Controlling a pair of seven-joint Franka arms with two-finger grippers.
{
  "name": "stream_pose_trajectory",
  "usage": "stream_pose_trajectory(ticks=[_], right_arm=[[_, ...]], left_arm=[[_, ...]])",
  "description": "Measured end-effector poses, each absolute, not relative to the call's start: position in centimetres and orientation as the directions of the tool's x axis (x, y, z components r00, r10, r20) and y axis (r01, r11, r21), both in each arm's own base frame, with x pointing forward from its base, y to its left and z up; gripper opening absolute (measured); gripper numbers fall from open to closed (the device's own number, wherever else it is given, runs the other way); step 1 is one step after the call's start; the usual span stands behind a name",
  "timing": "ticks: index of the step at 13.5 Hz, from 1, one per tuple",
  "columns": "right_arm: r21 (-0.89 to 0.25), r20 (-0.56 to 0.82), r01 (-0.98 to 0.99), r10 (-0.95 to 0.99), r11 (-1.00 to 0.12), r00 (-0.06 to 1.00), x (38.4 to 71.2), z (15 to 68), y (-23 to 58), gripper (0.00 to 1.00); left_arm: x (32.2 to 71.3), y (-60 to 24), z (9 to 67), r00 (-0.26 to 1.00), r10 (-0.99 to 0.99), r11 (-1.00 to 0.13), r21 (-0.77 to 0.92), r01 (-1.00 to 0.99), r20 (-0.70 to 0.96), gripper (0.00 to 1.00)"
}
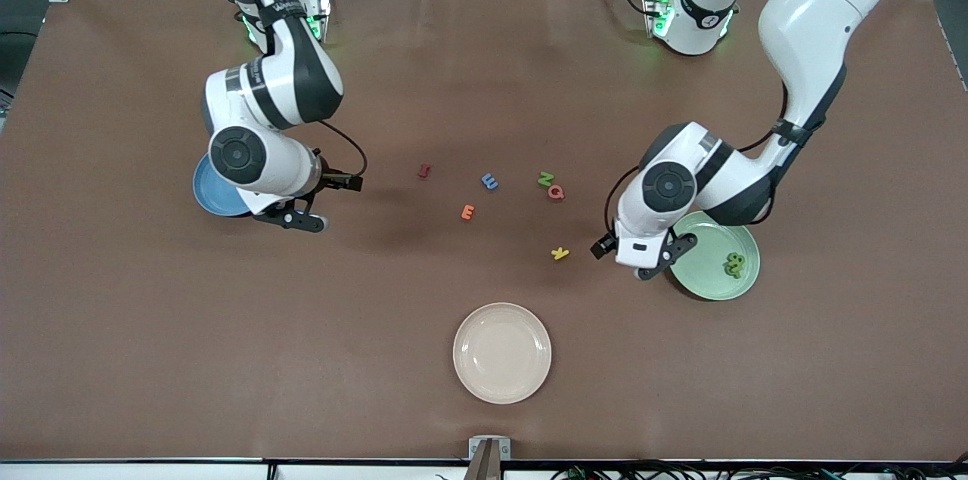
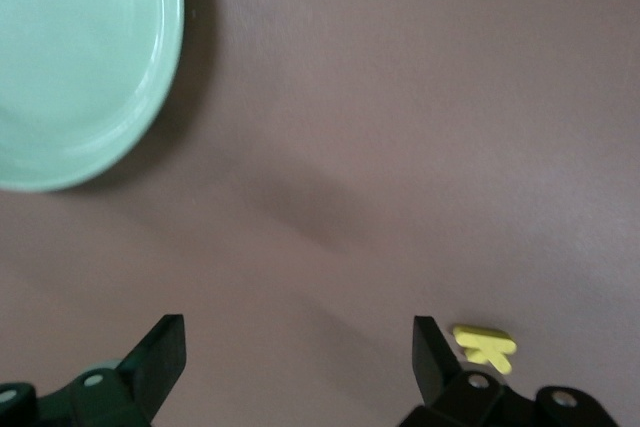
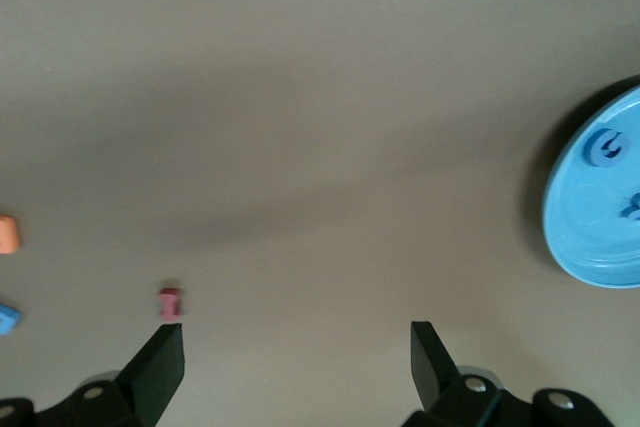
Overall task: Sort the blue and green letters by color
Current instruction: 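Move both grippers back over the remaining letters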
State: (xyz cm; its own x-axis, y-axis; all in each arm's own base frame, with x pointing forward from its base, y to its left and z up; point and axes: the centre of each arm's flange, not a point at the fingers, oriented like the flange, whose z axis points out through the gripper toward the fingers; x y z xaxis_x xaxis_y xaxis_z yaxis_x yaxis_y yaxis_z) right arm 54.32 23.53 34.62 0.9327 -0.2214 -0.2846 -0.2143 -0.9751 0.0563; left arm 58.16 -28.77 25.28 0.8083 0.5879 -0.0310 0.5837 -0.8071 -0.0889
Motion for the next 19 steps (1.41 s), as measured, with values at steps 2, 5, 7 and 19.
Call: stream_pose_trajectory(ticks=[2,5,7,19], right_arm=[[0.037,-0.261,-0.24,-0.241,-0.97,0.935,55.7,35.8,22.9,1.0],[0.033,-0.245,-0.316,-0.315,-0.948,0.917,57.1,36.6,21.5,1.0],[0.035,-0.238,-0.343,-0.341,-0.939,0.909,57.7,36.8,20.7,1.0],[0.068,-0.178,-0.512,-0.515,-0.856,0.838,54.4,34.3,31.9,1.0]], left_arm=[[57.6,-29.8,25.2,0.78,0.625,-0.778,-0.092,0.621,-0.026,1.0],[56.7,-31.4,25.1,0.744,0.668,-0.742,-0.093,0.664,-0.02,1.0],[56.0,-32.7,25.0,0.72,0.694,-0.718,-0.088,0.69,-0.016,1.0],[53.8,-36.9,24.2,0.631,0.775,-0.631,-0.052,0.774,-0.026,1.0]])
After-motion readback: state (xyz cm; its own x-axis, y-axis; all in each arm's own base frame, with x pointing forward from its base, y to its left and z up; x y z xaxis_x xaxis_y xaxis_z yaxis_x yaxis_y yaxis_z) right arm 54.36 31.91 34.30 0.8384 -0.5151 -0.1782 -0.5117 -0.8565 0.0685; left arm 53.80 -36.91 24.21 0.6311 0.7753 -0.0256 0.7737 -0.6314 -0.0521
